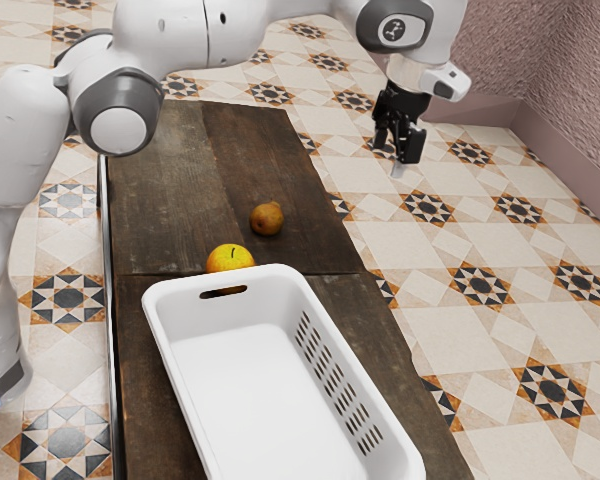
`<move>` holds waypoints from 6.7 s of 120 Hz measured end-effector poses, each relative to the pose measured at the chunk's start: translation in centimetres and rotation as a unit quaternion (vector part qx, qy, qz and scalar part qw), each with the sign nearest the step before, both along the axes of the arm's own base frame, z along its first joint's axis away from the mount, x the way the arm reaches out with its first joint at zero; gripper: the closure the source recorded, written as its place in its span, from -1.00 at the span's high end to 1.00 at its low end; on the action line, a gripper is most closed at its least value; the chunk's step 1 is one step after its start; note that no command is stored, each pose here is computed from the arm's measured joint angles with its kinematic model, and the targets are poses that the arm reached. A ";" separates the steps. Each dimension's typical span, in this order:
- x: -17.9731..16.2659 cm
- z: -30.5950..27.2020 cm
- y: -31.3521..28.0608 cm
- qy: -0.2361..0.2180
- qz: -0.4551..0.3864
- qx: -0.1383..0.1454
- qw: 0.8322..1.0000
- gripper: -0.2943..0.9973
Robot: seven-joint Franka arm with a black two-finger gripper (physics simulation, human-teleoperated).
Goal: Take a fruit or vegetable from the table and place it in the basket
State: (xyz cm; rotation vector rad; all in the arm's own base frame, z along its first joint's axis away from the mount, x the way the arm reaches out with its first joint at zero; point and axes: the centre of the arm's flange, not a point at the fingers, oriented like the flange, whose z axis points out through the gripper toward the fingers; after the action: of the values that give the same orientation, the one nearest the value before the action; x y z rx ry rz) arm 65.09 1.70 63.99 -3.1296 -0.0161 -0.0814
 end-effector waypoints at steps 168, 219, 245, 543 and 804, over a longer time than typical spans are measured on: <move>-8.7 -6.2 8.5 0.059 0.066 0.020 0.996 0.54; -7.0 -8.0 11.7 0.032 0.259 -0.052 0.964 0.54; -5.3 -11.5 10.6 0.061 0.320 -0.048 0.944 0.54; -8.4 -13.4 9.6 0.068 0.520 0.030 0.851 0.03; -28.3 -4.7 -40.5 0.077 0.111 0.093 0.987 0.54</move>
State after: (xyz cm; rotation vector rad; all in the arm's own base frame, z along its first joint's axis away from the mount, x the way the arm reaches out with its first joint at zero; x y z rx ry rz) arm 36.79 -38.82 59.31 -2.9156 -0.3332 0.1521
